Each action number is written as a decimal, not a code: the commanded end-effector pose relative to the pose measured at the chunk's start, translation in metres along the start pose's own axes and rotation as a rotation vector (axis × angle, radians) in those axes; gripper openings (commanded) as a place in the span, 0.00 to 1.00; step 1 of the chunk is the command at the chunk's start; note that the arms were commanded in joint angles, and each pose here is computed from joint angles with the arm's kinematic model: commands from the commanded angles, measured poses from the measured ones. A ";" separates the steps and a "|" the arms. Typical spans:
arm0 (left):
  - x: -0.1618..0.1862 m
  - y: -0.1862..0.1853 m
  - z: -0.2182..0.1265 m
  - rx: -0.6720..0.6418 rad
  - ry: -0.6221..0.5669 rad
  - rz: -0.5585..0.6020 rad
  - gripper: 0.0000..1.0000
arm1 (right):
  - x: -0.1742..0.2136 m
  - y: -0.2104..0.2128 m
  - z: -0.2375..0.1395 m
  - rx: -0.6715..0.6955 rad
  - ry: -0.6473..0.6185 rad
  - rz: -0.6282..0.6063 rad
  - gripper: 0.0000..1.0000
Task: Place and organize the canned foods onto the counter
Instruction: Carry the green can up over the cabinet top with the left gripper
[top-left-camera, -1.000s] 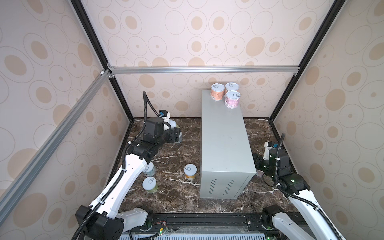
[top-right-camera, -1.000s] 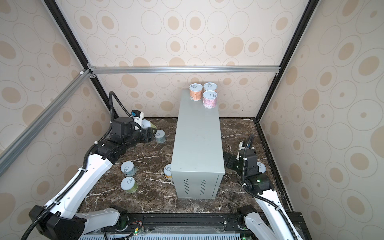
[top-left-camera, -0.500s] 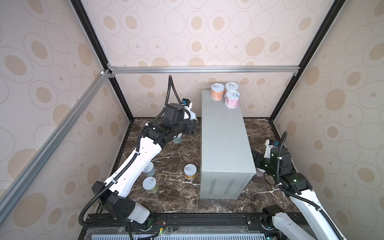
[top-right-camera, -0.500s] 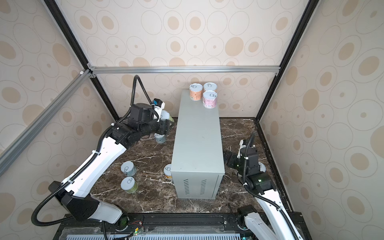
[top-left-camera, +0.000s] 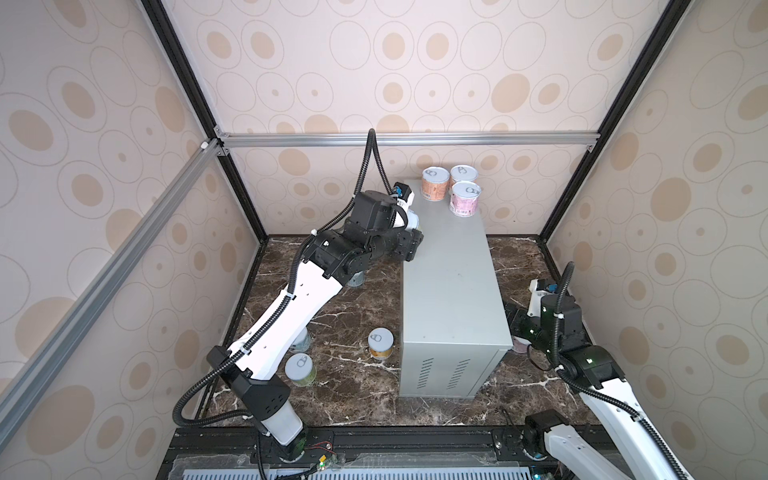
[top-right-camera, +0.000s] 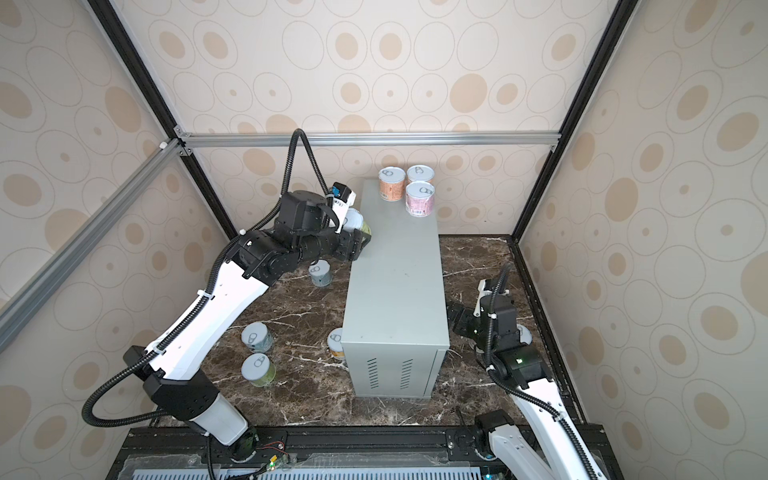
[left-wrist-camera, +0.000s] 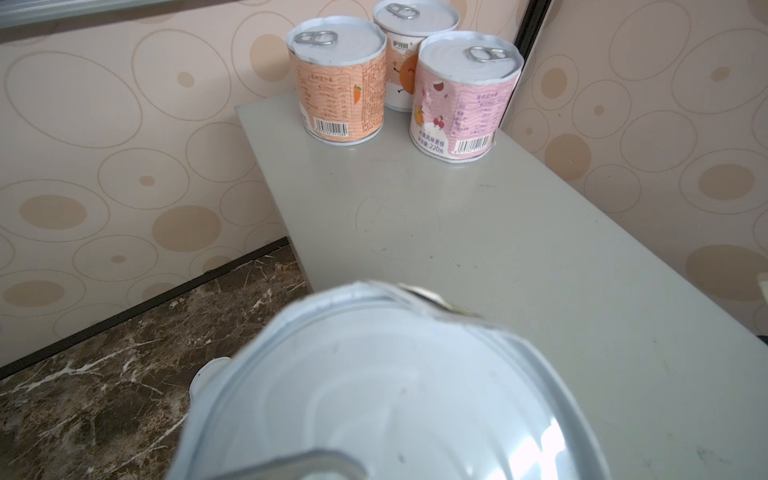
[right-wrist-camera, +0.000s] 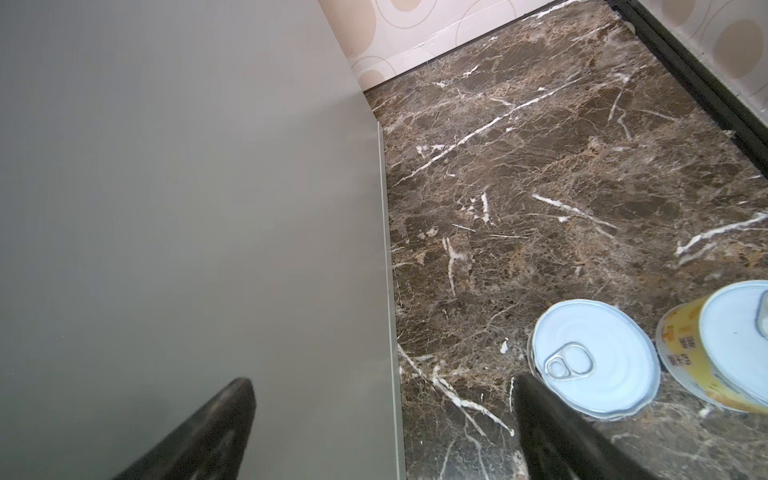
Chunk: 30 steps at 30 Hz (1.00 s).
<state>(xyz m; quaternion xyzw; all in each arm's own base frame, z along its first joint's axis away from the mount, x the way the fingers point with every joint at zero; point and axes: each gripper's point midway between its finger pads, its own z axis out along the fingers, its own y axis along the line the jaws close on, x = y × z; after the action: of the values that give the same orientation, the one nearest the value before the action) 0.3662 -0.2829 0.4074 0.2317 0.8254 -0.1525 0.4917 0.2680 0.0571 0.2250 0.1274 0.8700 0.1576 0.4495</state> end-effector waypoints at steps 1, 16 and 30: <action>-0.025 -0.013 -0.008 0.014 -0.066 0.046 0.62 | -0.005 0.005 -0.005 -0.015 -0.006 -0.014 1.00; -0.024 -0.040 0.031 0.063 0.003 0.083 0.73 | -0.003 0.005 -0.004 -0.017 0.000 -0.022 0.99; -0.040 -0.040 0.021 0.047 -0.065 0.078 0.94 | -0.005 0.005 -0.010 -0.021 -0.012 -0.028 0.99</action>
<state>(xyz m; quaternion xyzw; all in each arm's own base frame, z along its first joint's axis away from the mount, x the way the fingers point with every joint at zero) 0.3870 -0.3390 0.3989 0.2708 0.8210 -0.1485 0.4803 0.2668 0.0586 0.2263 0.1168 0.8704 0.1582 0.4514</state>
